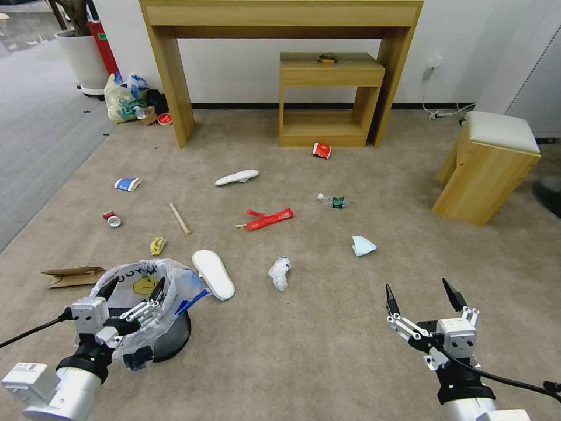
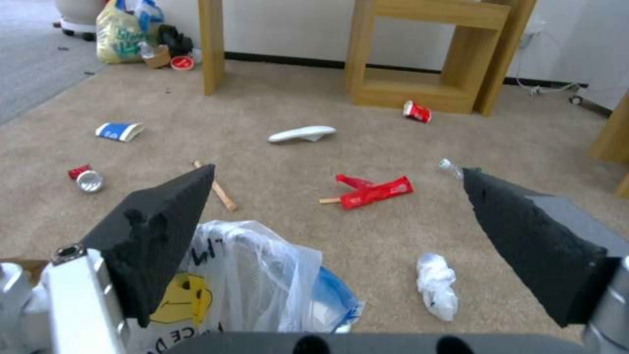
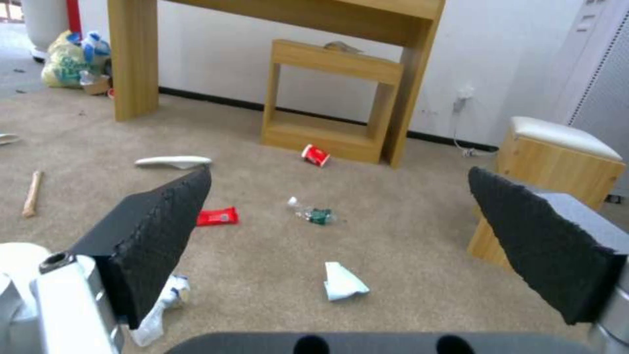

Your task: Pick up the trash bin and place the garbage on the floor into it.

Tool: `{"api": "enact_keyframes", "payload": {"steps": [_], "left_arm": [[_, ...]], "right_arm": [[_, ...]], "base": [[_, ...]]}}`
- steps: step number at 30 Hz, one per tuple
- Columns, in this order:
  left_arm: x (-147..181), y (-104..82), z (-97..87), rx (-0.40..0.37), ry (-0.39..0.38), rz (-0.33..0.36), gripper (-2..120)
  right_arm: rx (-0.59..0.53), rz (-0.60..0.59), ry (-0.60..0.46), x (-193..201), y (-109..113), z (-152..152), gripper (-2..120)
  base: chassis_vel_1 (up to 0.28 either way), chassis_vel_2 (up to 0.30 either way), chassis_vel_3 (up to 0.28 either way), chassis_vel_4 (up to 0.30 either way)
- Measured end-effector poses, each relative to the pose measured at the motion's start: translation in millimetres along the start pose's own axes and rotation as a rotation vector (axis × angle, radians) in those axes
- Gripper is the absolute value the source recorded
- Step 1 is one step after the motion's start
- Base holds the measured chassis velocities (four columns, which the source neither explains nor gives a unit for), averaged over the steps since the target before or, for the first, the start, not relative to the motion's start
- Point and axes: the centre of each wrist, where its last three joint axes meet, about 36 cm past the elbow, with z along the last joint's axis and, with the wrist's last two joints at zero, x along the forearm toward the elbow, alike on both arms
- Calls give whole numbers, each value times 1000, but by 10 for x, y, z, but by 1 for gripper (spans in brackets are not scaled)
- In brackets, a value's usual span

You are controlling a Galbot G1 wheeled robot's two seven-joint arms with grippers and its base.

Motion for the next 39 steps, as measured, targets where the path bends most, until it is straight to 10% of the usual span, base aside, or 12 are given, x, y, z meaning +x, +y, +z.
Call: {"api": "enact_keyframes", "payload": {"steps": [17, 39], "left_arm": [[-221, 259, -193, -17, 84, 2, 100], [-1114, 1570, -708, -24, 470, -60, 100]], "right_arm": [[-6, 14, 1, 12, 0, 58, 100], [-87, 21, 57, 12, -44, 58, 100]], "base": [[0, 0, 0, 0], [0, 0, 0, 0]]}}
